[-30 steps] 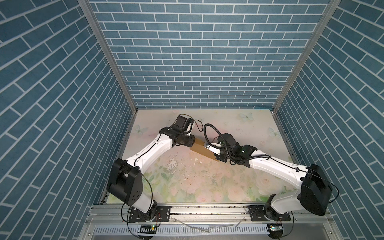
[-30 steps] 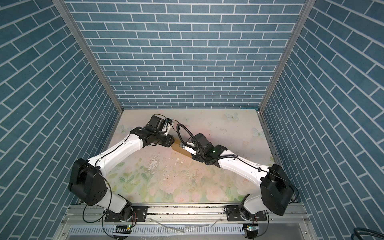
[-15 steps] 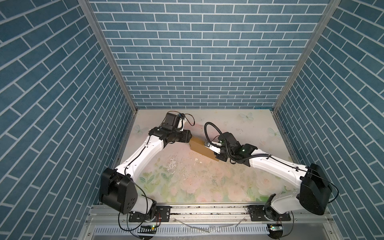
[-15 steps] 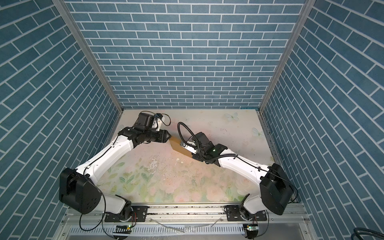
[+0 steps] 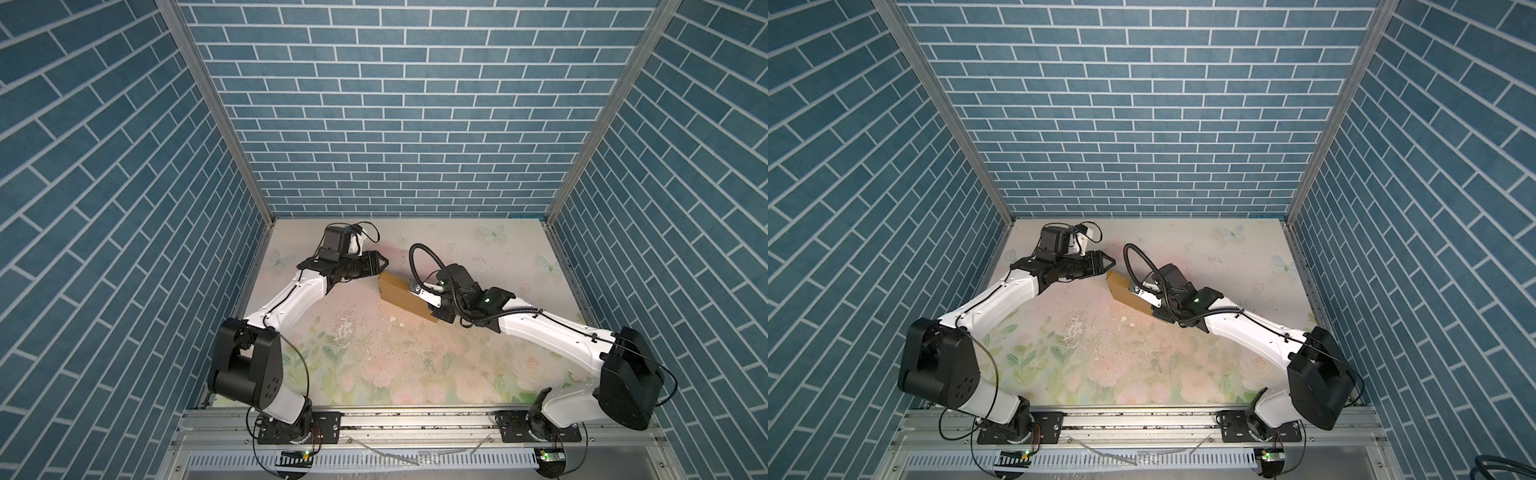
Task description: Fold the paper box
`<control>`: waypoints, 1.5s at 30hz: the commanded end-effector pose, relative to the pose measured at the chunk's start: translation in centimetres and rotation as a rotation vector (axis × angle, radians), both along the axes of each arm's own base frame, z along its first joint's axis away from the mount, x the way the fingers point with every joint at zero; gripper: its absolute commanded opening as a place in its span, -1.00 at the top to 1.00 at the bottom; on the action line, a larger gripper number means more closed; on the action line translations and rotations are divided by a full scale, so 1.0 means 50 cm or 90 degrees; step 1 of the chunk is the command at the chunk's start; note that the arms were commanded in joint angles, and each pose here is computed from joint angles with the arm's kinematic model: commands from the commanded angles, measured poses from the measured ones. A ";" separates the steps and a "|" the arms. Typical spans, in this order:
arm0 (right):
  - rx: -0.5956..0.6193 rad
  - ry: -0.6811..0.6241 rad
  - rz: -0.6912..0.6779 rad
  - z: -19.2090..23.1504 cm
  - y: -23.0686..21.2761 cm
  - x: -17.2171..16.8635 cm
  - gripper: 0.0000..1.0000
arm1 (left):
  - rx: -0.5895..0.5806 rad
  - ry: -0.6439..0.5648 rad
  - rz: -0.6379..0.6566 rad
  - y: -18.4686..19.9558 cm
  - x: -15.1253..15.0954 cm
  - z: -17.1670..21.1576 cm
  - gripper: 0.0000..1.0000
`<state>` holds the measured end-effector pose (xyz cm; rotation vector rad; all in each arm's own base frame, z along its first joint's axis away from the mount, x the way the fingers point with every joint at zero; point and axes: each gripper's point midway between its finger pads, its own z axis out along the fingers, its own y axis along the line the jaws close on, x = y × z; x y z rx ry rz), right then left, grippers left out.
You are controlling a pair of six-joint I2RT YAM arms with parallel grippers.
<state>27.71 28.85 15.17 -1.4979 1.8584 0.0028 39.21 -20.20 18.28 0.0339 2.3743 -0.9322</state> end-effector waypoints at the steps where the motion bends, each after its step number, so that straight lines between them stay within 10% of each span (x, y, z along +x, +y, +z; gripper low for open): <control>1: -0.006 0.029 -0.006 -0.005 0.000 -0.004 0.33 | -0.036 -0.004 -0.005 -0.013 0.009 0.000 -0.29; 24: 0.006 0.039 -0.026 -0.007 -0.002 0.009 0.33 | -0.018 0.036 0.000 0.001 -0.027 -0.112 -0.26; 36: 0.047 0.035 -0.019 0.013 0.002 0.000 -0.18 | -0.025 0.036 0.018 -0.002 -0.007 -0.143 -0.18; 45: 0.073 0.032 -0.028 0.025 -0.005 0.003 -0.16 | -0.024 0.036 0.026 -0.004 0.003 -0.147 -0.17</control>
